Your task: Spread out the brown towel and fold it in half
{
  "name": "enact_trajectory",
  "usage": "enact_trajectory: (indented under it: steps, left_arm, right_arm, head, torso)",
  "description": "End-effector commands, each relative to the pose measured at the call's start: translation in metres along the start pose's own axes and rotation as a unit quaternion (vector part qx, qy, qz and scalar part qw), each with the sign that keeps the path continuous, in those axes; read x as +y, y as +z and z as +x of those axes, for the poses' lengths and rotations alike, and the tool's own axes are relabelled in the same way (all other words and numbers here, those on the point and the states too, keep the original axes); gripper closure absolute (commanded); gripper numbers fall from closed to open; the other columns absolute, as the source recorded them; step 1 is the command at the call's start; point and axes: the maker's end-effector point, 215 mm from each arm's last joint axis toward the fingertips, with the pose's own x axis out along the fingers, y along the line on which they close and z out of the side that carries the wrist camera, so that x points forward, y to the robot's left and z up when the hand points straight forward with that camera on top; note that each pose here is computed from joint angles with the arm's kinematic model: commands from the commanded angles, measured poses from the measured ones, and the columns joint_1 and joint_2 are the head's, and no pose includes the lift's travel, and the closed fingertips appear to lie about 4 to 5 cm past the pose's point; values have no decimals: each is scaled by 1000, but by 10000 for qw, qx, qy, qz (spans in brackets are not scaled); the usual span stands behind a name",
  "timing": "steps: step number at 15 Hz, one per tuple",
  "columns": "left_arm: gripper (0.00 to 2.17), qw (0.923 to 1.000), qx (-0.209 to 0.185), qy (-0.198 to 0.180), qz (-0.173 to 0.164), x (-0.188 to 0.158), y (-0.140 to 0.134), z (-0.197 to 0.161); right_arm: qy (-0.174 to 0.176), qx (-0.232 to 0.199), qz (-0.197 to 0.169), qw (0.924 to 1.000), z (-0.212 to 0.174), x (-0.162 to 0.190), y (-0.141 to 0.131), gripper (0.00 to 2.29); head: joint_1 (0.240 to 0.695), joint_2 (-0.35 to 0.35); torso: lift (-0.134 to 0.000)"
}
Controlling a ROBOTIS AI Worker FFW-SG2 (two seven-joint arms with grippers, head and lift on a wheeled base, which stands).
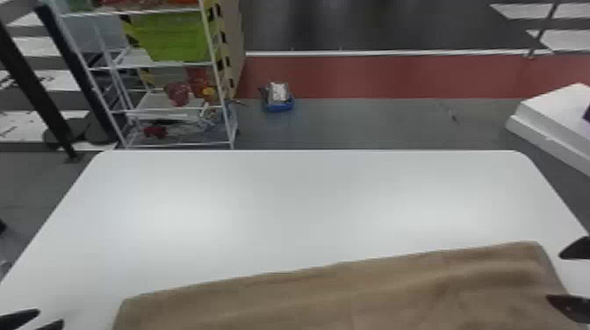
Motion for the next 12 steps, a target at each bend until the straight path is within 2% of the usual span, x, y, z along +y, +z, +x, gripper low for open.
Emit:
enact_trajectory:
  steps: [1, 3, 5, 6, 8, 12]
  left_arm:
    - [22, 10000, -5, 16, -8, 1, 0, -1]
    - [22, 10000, -3, 32, -15, 2, -1, -1]
    - [22, 10000, -8, 30, -4, 2, 0, 0]
    - [22, 10000, -13, 24, -9, 2, 1, 1]
    - [22, 10000, -12, -19, -14, 1, 0, 6]
    - [22, 10000, -18, -6, -36, 2, 0, 3]
  right_arm:
    - [88, 108, -1585, 9873, -1, 27, 6, 218]
    - [173, 320, -2132, 9763, -4, 39, -8, 218]
    - [295, 669, -2609, 9626, -8, 52, -27, 218]
    - [210, 676, -2594, 9632, -14, 43, -29, 218]
    - [25, 574, -2373, 9697, -23, 20, -29, 215]
    - [138, 1055, -2460, 9634, -14, 6, -60, 289]
  head:
    - [695, 66]
    - [695, 113]
    - [695, 120]
    - [695, 115]
    - [695, 97]
    - [695, 41]
  torso:
    - [-124]
    - [-124]
    - [-124]
    - [-124]
    - [-124]
    - [-124]
